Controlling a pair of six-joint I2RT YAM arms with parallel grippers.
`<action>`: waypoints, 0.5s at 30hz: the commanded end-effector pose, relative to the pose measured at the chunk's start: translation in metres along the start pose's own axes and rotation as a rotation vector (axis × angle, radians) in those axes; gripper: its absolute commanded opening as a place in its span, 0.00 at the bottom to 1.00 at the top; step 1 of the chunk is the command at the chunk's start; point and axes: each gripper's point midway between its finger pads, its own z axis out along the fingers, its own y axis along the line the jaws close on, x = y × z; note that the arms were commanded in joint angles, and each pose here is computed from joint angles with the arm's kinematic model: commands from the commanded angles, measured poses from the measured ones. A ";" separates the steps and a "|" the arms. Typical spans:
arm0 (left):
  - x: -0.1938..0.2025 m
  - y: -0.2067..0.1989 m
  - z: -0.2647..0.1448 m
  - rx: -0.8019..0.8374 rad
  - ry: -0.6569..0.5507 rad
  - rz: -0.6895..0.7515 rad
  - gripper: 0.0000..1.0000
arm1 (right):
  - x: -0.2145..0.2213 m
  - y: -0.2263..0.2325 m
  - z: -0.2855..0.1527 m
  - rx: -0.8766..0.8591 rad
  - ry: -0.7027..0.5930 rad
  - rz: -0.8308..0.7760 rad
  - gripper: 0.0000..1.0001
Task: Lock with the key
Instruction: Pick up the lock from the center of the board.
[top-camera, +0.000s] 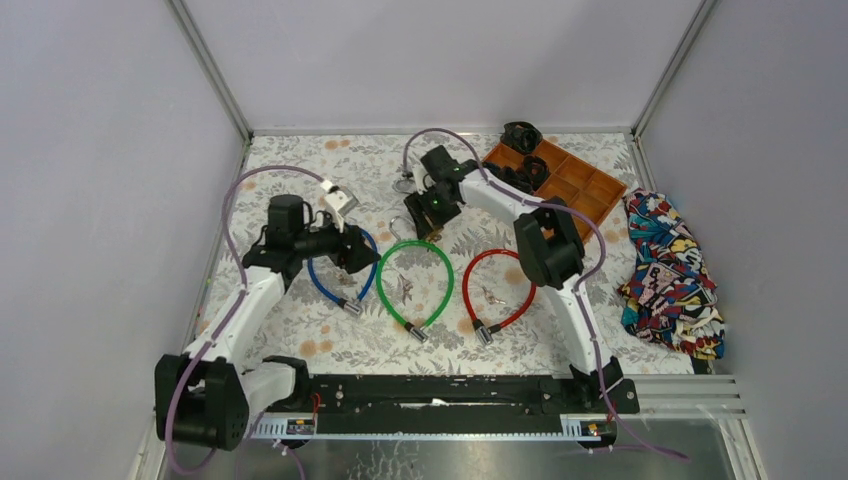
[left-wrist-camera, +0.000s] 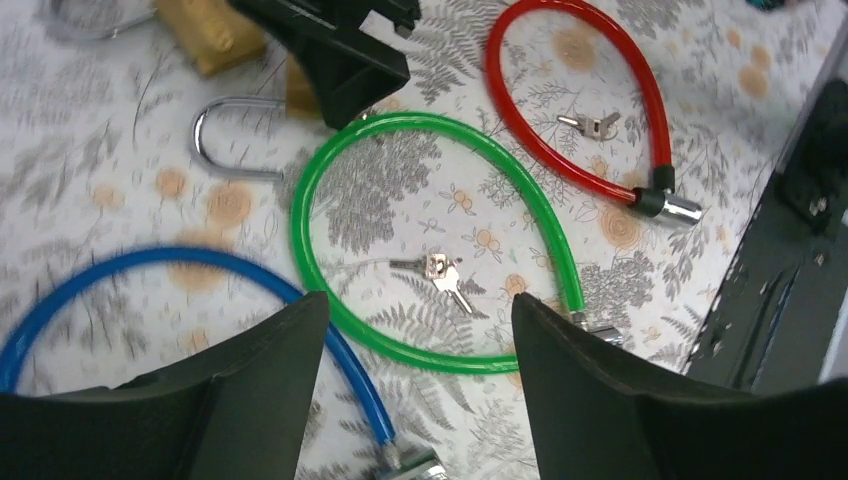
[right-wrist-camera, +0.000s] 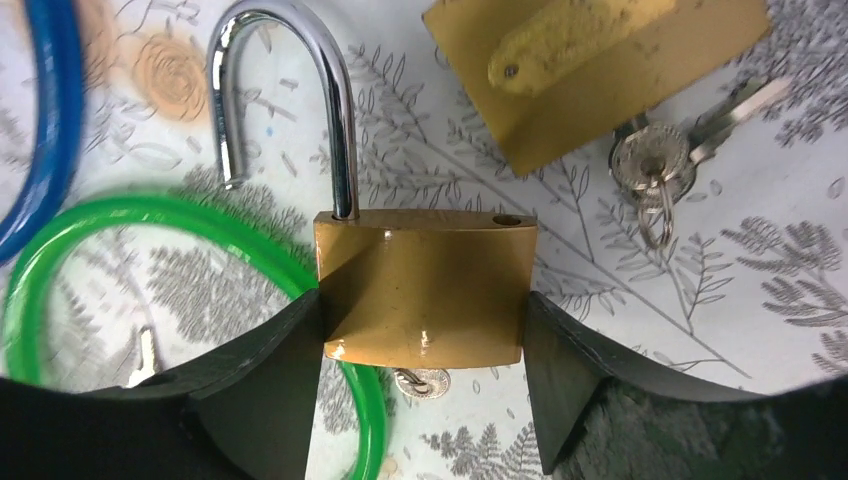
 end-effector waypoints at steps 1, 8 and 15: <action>-0.006 -0.006 0.016 0.189 0.030 0.266 0.73 | -0.021 0.026 -0.060 -0.265 -0.104 0.057 0.00; -0.029 0.054 0.074 0.185 -0.024 0.704 0.88 | -0.009 0.036 -0.077 -0.402 -0.133 0.084 0.00; -0.025 0.069 0.147 0.279 0.054 0.868 0.98 | -0.015 0.041 -0.097 -0.466 -0.186 0.050 0.00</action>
